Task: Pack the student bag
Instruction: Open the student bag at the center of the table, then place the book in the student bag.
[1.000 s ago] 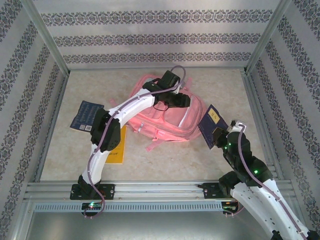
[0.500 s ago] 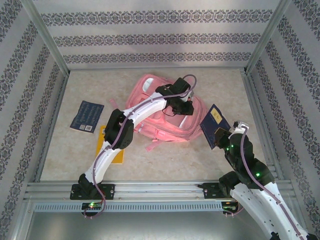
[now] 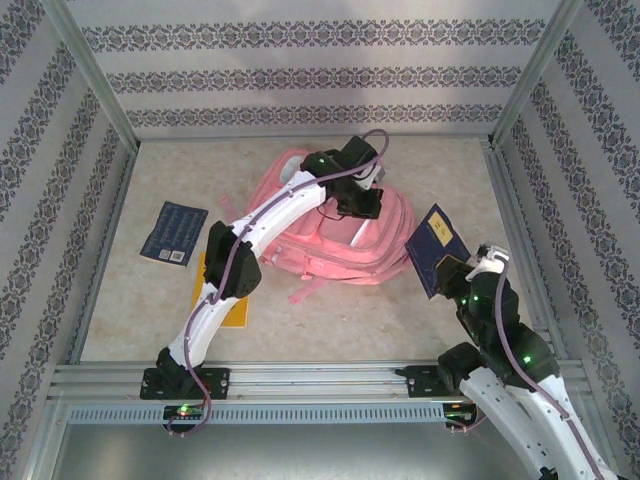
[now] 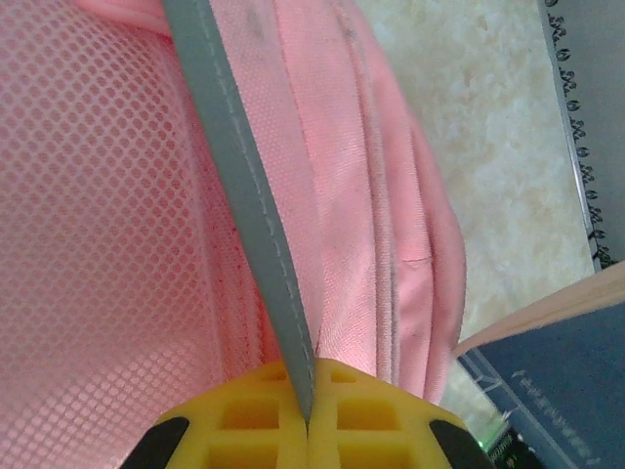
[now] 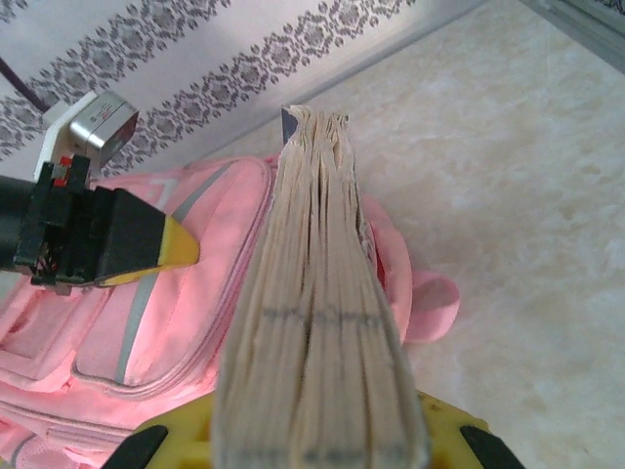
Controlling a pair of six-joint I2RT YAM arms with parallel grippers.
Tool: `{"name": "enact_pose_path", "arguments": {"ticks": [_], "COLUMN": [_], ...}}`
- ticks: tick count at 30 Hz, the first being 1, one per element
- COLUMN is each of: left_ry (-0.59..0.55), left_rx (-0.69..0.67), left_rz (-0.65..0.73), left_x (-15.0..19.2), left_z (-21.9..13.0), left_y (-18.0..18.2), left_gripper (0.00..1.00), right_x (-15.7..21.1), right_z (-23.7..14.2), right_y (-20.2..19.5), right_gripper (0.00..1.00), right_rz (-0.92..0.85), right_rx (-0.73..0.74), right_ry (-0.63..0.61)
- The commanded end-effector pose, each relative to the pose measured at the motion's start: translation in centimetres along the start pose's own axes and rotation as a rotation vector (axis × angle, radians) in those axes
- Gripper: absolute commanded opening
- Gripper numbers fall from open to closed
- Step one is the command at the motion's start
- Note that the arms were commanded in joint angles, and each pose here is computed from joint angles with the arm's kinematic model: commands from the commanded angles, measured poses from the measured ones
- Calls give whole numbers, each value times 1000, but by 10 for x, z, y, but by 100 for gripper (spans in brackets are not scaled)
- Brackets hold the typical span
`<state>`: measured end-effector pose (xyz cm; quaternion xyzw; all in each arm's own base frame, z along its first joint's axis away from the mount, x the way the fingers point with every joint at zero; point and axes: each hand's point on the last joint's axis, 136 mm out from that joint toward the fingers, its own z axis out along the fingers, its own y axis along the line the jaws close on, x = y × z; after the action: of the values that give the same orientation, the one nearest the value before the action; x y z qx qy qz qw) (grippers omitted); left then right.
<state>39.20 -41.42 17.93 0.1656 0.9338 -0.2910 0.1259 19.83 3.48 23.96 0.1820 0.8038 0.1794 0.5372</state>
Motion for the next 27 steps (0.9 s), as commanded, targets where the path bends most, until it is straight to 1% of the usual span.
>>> {"name": "enact_pose_path", "arguments": {"ticks": [1,4,9,13,17,20,22,24,27], "left_ry": [-128,-168,-233,-267,-281,-286,-285,-281,-278], "left_rx": [30,39,102,150,237,284,312,356,402], "left_rz": [41,35,31,35,34,47,57,70,87], "left_x": [-19,-24,-32,-36,-39,-37,-35,-32,-27], "left_z": [-92,-119,-157,-182,-200,-209,-214,-219,-225], "left_y": [-18,-16,-26,-30,-37,-43,-48,-57,-65], "left_gripper": [0,0,0,0,0,0,0,0,0], "right_x": [-33,-37,-35,-26,-7,7,15,21,23], "right_z": [-17,-21,-21,-13,3,15,22,29,39], "right_y": [8,11,15,27,48,72,88,107,126], "right_gripper": [0,0,0,0,0,0,0,0,0], "right_rz": [25,41,76,108,163,226,288,395,519], "right_rx": [-27,-44,-84,-147,-240,-345,-420,-513,-621], "right_ry": [-109,-123,-126,-84,10,102,164,236,305]}}
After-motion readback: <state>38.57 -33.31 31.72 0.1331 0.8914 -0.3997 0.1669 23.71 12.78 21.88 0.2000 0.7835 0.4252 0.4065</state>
